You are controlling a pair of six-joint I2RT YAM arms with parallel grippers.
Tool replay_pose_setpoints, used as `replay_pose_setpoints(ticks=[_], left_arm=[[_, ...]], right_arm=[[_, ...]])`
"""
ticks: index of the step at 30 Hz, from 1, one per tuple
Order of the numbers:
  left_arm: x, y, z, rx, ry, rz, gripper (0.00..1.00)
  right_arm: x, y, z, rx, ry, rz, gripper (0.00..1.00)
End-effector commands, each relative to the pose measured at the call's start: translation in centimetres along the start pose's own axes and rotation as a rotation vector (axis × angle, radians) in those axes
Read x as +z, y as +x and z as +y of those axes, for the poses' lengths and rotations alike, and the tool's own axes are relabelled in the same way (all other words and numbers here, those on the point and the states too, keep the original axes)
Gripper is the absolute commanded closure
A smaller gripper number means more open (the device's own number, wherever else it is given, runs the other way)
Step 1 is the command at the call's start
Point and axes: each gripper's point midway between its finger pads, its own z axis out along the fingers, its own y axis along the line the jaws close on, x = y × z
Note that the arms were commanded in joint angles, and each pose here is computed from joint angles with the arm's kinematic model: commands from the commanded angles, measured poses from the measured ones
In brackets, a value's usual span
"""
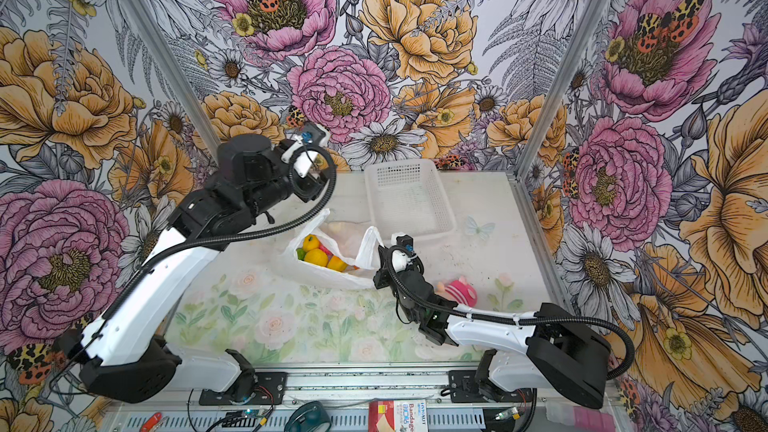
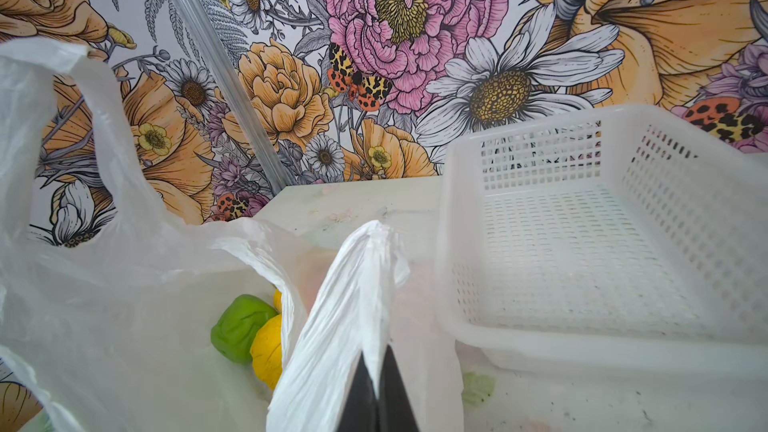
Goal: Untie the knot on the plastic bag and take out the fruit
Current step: 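Lower the left gripper into the bag while the right gripper holds its handle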
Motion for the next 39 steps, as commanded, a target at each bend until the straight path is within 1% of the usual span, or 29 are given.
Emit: replay_pose_setpoints(ticks=[1, 3, 6, 10, 13, 18, 25, 31, 35, 39], left_arm=[[3.2, 6.6, -3.2, 0.26, 0.098, 0.298, 0.34], [4.7, 8.2, -5.0, 0.285, 0.173, 0.349, 0.35], [5.5, 9.6, -9.0, 0.291, 0.352, 0.366, 0.35], [4.9, 11.1, -13.0, 0.288, 0.543, 0.394, 0.34], [4.2, 12.3, -14.7, 0.283, 0.634, 0.411, 0.33], [3.4, 14.0, -15.5, 0.262, 0.677, 0.439, 0.32], [3.4, 18.2, -15.2, 0.28, 0.639, 0.57, 0.31], [3.0, 20.9, -15.7, 0.273, 0.658, 0.639, 0.32], [3.8, 23.2, -14.8, 0.294, 0.608, 0.723, 0.33], [5.1, 23.6, -13.5, 0.285, 0.549, 0.752, 0.32]], right_arm=[[-0.4, -0.8, 0.3, 0.074, -0.022, -0.05, 1.0], [-0.7, -0.9, -0.3, 0.089, 0.0, -0.061, 1.0], [-0.9, -1.2, -0.7, 0.083, 0.028, -0.062, 1.0], [-1.6, -1.8, -1.2, 0.092, 0.038, -0.082, 1.0], [-2.1, -2.3, -1.6, 0.096, 0.048, -0.098, 1.0], [-2.9, -3.0, -1.8, 0.119, 0.039, -0.122, 1.0], [-3.1, -3.5, -1.8, 0.128, 0.035, -0.133, 1.0], [-3.0, -3.4, -1.7, 0.129, 0.032, -0.13, 1.0], [-3.0, -3.3, -1.9, 0.126, 0.037, -0.129, 1.0], [-3.0, -3.4, -1.8, 0.128, 0.032, -0.131, 1.0]])
